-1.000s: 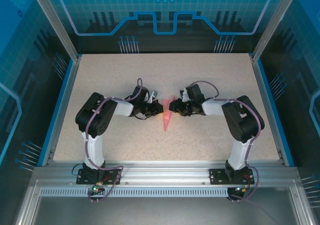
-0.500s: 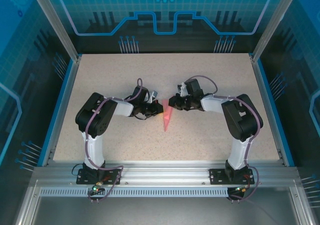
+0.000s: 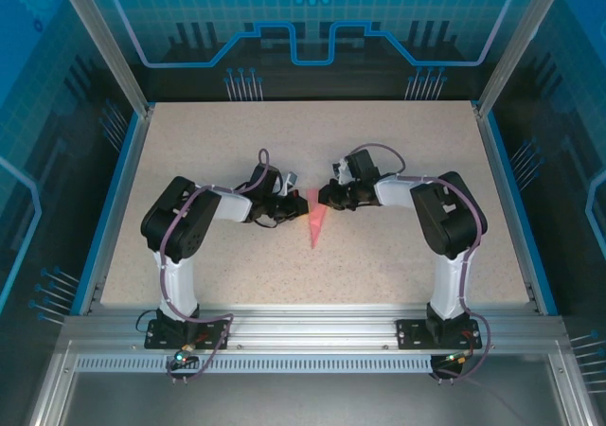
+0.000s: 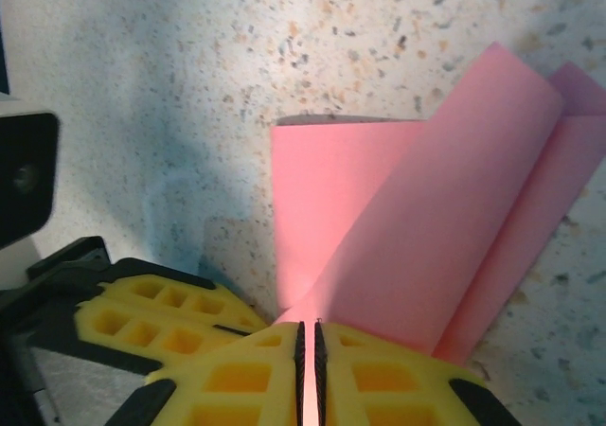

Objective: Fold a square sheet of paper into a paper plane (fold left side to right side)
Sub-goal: Fold the wing for the fifth time at the center of the table.

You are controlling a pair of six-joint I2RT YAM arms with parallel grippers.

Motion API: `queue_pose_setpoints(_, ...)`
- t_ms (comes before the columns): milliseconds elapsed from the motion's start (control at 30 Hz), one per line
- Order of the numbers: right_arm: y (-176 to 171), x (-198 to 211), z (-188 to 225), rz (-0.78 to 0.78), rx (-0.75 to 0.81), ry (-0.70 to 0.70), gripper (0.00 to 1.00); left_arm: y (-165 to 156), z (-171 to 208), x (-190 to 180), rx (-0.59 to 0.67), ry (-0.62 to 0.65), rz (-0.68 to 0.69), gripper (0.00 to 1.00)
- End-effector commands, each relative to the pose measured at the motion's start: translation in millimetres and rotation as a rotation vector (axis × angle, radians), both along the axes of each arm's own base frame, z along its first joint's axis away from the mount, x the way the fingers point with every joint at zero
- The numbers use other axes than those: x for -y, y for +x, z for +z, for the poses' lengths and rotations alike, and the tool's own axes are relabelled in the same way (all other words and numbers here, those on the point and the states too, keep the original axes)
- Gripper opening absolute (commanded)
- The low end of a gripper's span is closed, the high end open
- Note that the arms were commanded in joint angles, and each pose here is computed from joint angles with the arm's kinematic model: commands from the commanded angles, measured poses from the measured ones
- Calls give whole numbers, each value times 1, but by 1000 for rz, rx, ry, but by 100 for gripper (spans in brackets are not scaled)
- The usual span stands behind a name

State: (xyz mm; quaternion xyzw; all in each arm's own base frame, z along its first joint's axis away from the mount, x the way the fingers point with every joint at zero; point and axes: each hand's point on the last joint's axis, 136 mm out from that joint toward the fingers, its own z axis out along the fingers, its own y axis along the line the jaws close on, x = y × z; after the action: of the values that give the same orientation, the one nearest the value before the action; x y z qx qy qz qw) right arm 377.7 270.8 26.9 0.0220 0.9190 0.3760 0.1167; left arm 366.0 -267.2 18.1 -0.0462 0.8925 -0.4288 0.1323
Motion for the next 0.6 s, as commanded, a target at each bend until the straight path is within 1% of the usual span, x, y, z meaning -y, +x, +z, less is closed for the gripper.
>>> queue_pose_setpoints(0,-4,4,-14,6,-39,-49,14,-18,-29,-22,-67,109,26,0)
queue_pose_setpoints(167,-8,8,-23,-1,-74,-77,14,-18,-30,-23,-70,109,26,0)
queue_pose_setpoints(300,-15,16,-33,-7,-121,-126,14,-18,-23,-20,-57,94,21,1)
queue_pose_setpoints(333,-16,18,-35,-11,-132,-138,14,-17,-19,-20,-50,90,18,3)
queue_pose_setpoints(433,-23,25,-43,-14,-166,-177,13,-15,-1,-19,-18,83,12,16)
queue_pose_setpoints(500,-26,28,-47,-17,-181,-193,13,-13,14,-19,10,84,9,28)
queue_pose_setpoints(567,-28,30,-50,-22,-189,-198,13,-13,26,-21,29,91,8,34)
